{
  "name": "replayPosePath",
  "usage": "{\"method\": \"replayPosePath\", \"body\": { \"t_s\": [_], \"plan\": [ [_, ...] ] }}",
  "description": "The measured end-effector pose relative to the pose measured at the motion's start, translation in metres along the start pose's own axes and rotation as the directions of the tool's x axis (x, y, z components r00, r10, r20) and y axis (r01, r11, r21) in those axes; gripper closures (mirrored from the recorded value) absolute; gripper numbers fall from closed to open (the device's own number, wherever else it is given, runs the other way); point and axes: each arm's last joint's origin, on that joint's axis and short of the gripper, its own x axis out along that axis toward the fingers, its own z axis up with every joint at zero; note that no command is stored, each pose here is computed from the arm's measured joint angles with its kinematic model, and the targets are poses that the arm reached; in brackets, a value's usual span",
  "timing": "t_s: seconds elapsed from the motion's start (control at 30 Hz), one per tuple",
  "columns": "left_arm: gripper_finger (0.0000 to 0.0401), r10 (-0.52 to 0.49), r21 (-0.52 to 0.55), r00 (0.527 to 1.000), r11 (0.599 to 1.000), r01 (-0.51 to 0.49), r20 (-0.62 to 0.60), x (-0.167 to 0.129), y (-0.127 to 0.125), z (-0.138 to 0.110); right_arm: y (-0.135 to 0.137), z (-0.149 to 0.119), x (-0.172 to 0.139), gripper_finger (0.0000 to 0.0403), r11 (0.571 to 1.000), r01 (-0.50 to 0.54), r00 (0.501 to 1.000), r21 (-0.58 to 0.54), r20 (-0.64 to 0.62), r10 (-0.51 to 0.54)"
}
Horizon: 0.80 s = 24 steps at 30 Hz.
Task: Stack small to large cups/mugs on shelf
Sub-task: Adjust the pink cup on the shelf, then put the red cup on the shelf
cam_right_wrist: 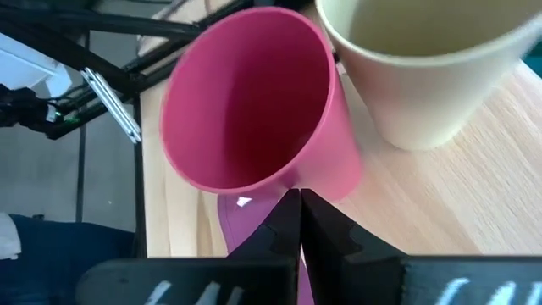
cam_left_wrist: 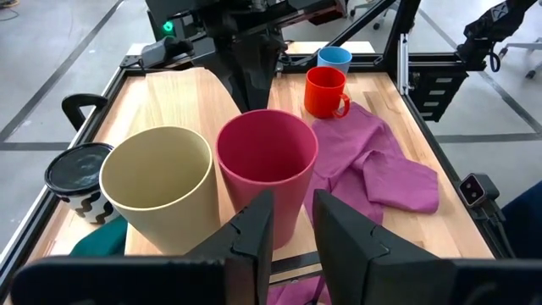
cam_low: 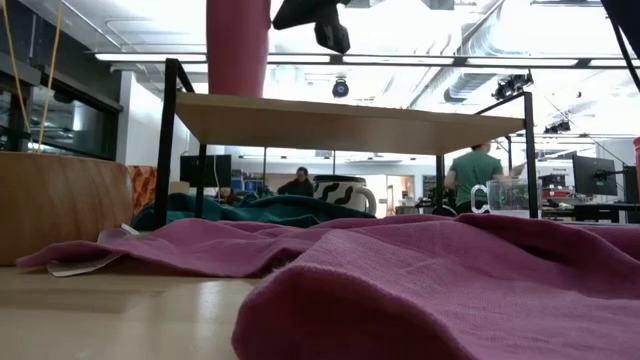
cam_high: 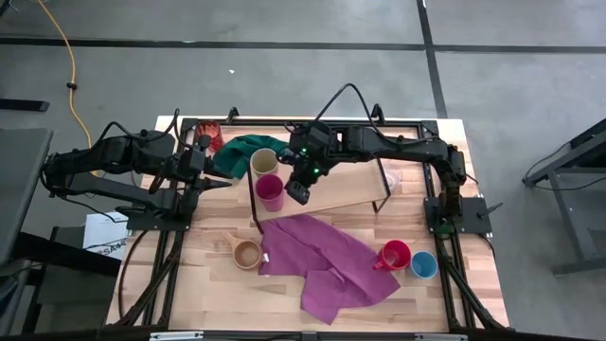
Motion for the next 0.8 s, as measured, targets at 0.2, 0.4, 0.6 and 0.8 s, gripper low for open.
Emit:
{"method": "replayPosePath", "body": {
  "t_s": [0.2,0.4,0.6,0.8],
  "plan": [
    [0.0327,0.000,0.000,1.000,1.000,0.000,0.000,0.000,0.000,0.000,0.000,0.000,0.000,0.0403,1.000,0.002,1.000,0.001,-0.004,-0.002],
    [0.0327,0.000,0.001,1.000,1.000,0.000,0.001,0.000,0.000,0.000,-0.003,-0.006,-0.001,0.0403,0.998,0.058,0.997,0.004,-0.053,-0.058],
    [0.0327,0.000,0.007,1.000,1.000,0.000,0.004,-0.001,0.000,0.000,-0.002,-0.005,-0.013,0.0403,0.998,0.064,0.998,-0.003,-0.027,-0.064],
    [0.0327,0.000,0.025,1.000,1.000,-0.001,0.015,-0.003,0.000,0.003,0.003,0.000,-0.049,0.0403,0.992,0.128,0.987,-0.018,0.097,-0.126]
  ]
}}
